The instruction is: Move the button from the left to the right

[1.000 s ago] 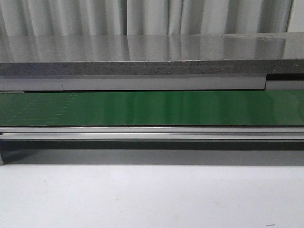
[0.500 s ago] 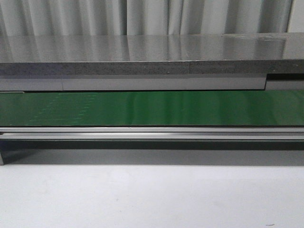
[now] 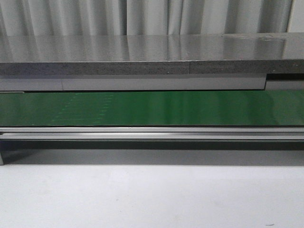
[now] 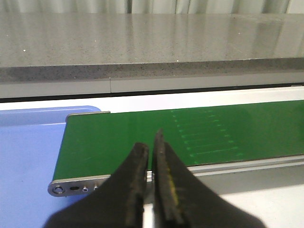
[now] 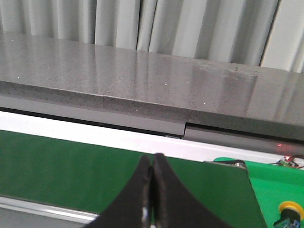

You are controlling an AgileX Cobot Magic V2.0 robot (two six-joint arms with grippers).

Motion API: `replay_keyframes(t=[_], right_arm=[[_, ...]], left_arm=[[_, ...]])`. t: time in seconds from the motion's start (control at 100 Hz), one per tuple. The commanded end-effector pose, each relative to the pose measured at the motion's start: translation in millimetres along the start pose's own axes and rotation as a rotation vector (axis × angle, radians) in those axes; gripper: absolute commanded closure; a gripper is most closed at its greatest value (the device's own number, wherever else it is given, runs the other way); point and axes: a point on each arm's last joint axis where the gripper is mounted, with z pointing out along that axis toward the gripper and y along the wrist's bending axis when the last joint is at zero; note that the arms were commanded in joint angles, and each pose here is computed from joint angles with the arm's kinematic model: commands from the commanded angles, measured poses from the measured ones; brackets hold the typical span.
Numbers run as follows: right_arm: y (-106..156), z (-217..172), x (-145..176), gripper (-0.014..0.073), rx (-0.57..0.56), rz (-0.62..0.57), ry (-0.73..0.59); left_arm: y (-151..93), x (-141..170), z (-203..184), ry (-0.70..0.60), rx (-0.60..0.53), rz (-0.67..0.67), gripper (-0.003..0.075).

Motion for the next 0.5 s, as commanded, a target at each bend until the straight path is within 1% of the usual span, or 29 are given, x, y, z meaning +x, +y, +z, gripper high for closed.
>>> replay_keyframes(t=[0.0,0.24,0.38,0.49], right_arm=[[-0.1,-3.5,-0.2,0.0664,0.005,0.007,-0.107],[1.6,-9.6,42.1,0.0664,0.005,-0.007,-0.086],[2.1,-10.5,55.5,0.0664,0.005,-0.007,-0.081],[2.2,-9.8,59.5,0.0664,0.006,-0.006,-0.074]], left_arm=[[0.9,-16.6,-2.0,-0.100,-0.005,-0.009,0.0715],[0.9,-16.6,-2.0,-0.100,-0.005,-0.009,0.0715],[0.9,-16.6,-2.0,-0.100,-0.005,-0.009,0.0715],[0.9,-16.6,-2.0,-0.100,-0.005,-0.009,0.0715]])
